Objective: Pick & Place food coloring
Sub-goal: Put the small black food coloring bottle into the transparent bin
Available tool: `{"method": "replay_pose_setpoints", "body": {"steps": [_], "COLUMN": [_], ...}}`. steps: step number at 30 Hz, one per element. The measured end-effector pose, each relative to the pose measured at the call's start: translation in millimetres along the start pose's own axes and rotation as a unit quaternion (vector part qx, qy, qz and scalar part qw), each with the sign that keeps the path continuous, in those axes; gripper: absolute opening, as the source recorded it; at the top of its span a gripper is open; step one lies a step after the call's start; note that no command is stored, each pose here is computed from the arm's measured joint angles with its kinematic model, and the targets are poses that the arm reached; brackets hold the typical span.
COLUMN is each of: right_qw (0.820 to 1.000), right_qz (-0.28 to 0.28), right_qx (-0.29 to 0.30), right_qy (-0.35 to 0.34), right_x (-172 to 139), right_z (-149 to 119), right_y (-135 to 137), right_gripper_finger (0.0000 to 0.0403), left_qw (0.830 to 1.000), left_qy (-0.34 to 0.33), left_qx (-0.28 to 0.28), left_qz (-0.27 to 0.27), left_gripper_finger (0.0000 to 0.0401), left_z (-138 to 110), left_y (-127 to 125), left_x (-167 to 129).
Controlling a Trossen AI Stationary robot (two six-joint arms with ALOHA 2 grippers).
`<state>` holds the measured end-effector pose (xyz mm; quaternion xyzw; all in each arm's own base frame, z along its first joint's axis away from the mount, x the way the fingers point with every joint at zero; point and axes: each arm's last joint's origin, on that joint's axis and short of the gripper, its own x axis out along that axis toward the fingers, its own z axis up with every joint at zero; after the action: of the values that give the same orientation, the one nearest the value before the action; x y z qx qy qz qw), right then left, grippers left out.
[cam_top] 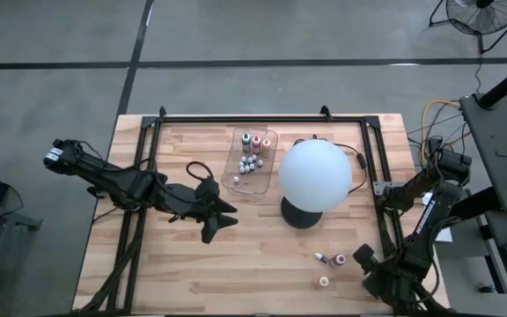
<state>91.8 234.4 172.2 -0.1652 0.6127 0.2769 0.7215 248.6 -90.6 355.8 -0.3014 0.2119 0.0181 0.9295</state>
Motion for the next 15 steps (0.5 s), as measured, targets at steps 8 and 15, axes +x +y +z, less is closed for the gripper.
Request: {"method": "replay_pose_setpoints", "body": {"steps": [8,15], "right_qw": [1.000,0.999], "right_qz": [0.000,0.006], "right_qx": [-0.021,-0.018], "right_qy": [-0.017,-0.036], "right_x": [6,16], "right_z": [-1,-5], "right_y": [-1,-3], "right_gripper_finger": [0.0181,0.0178], "left_qw": [0.999,0.999], "left_qy": [-0.017,-0.024], "left_qx": [-0.024,-0.039], "left_qz": [0.018,0.023], "left_gripper_finger": [0.0170,0.0170], "left_z": [1,1], "left_y": [1,1], "left_x": [0,0]}}
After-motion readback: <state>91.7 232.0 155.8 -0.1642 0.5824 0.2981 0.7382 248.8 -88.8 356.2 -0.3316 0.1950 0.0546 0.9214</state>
